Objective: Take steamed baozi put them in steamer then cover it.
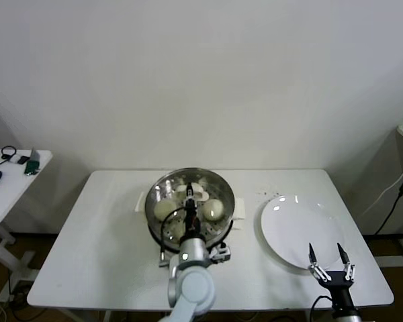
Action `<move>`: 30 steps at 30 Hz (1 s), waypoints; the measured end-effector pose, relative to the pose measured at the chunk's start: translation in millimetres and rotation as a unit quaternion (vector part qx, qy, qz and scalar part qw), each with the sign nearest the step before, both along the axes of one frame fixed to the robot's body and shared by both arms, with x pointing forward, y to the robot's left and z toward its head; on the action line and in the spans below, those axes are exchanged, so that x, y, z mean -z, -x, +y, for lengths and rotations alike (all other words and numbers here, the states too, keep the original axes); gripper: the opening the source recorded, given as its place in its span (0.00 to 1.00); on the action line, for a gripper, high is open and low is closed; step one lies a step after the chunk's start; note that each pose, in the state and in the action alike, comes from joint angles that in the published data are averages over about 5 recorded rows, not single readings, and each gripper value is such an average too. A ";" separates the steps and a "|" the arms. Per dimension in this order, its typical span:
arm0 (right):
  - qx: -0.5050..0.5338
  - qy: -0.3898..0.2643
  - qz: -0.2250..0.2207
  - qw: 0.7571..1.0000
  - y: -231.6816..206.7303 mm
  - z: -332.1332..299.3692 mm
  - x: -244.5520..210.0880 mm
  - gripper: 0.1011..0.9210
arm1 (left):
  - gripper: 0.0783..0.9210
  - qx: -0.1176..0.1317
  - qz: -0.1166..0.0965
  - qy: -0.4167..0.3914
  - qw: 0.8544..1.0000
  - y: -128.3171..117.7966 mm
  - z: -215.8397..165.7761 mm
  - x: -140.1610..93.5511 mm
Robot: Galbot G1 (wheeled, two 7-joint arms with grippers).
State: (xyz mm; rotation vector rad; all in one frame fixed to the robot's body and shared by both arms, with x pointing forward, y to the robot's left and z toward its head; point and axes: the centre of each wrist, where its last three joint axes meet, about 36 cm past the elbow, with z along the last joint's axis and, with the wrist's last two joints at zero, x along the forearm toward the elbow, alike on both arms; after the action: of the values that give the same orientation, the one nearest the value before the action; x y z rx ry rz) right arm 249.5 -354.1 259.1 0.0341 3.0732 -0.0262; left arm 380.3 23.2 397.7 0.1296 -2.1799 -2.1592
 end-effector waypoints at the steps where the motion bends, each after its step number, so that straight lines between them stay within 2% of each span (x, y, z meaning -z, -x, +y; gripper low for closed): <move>1: 0.000 0.000 0.000 1.000 -0.1 0.0 -0.2 0.88 | 0.08 0.000 0.001 0.001 1.000 -0.3 -0.3 -0.3; 7: -0.004 0.001 0.000 1.000 0.1 -0.2 -0.9 0.88 | 0.10 0.005 0.009 0.011 1.000 -0.7 -2.2 -4.1; 14: -0.009 0.000 0.004 1.000 1.1 0.4 -0.3 0.88 | 0.34 0.008 0.023 0.029 0.999 1.3 -4.1 -13.6; 23: -0.007 -0.008 0.011 1.000 -1.1 4.6 0.5 0.88 | 0.65 0.007 0.030 0.061 0.998 9.0 0.4 -33.4; 30: 0.004 -0.016 0.019 1.000 -1.2 9.2 0.7 0.88 | 0.86 0.005 0.023 0.107 0.994 19.3 10.6 -54.9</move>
State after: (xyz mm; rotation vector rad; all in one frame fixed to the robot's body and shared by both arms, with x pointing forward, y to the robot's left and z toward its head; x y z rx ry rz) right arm 250.7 -344.9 258.4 0.0484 3.1120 0.0216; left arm 361.0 33.7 452.6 0.0576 -2.3705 -1.8966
